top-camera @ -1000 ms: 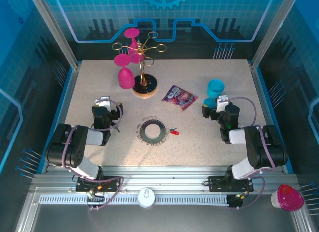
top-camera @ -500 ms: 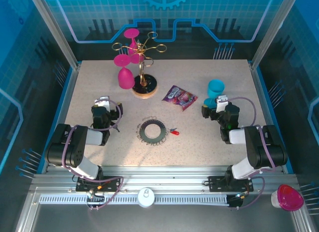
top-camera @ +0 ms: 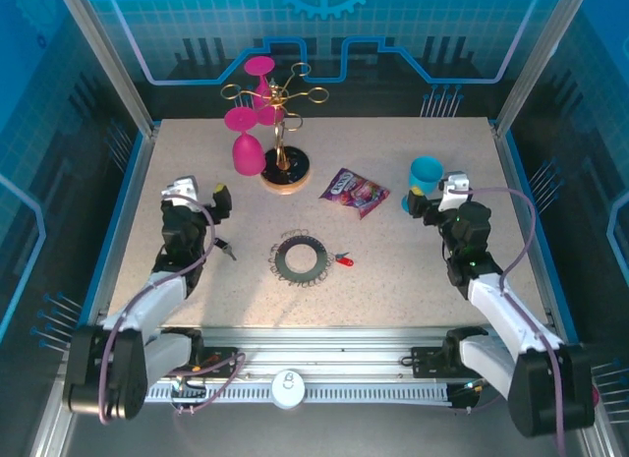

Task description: Put the keys on the keyring

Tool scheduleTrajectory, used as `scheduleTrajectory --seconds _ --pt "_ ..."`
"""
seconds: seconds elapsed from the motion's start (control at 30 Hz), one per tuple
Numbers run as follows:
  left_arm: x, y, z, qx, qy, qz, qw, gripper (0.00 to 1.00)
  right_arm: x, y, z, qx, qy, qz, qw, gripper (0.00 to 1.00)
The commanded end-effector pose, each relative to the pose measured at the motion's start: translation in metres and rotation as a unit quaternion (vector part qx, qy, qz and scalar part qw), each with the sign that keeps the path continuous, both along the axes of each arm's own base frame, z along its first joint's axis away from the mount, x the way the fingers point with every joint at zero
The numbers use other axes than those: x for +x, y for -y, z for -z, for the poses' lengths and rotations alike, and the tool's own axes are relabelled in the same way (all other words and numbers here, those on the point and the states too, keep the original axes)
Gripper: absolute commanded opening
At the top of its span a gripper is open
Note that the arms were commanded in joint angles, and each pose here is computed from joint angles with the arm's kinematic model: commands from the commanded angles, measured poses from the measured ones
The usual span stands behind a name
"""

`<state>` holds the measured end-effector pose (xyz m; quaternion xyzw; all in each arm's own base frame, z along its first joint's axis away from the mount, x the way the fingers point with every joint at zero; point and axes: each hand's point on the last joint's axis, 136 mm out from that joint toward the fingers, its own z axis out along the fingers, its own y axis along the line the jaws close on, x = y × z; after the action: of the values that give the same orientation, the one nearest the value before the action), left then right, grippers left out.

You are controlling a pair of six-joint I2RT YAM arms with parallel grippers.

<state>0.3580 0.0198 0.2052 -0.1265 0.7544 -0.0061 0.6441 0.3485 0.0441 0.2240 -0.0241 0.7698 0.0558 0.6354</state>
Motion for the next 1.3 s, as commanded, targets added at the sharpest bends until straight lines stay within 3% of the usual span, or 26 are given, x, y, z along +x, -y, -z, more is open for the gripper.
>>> scheduleTrajectory --seconds 0.0,0.17,0.33,0.5,0.67,0.87,1.03,1.27 --pt "-0.021 0.0 0.016 -0.071 -0.072 -0.015 0.995 0.99 -0.03 -0.008 0.048 0.044 -0.138 0.017 0.989 0.83" --pt "-0.047 0.019 0.03 -0.179 -0.128 0.006 0.975 0.99 -0.063 -0.038 0.075 0.105 -0.263 -0.001 0.959 0.75" --pt "-0.065 0.056 0.054 -0.261 -0.199 0.056 0.943 0.98 -0.094 -0.076 0.101 0.106 -0.349 -0.037 0.93 0.75" --pt "-0.083 0.076 0.078 -0.266 -0.265 0.038 0.926 0.99 -0.103 -0.091 0.11 0.113 -0.371 -0.042 0.921 0.76" --pt "-0.098 0.065 0.108 -0.292 -0.319 -0.054 0.9 0.98 -0.1 -0.098 0.112 0.121 -0.376 -0.041 0.918 0.75" --pt "-0.1 0.1 0.124 -0.293 -0.368 -0.032 0.882 0.95 -0.096 -0.115 0.111 0.126 -0.392 -0.055 0.91 0.73" --pt "-0.107 0.135 0.133 -0.278 -0.406 -0.006 0.87 0.93 -0.098 -0.148 0.115 0.146 -0.407 -0.086 0.898 0.61" --pt "-0.105 0.151 0.14 -0.286 -0.406 0.011 0.868 0.87 -0.066 -0.195 0.116 0.1 -0.4 -0.15 0.899 0.49"
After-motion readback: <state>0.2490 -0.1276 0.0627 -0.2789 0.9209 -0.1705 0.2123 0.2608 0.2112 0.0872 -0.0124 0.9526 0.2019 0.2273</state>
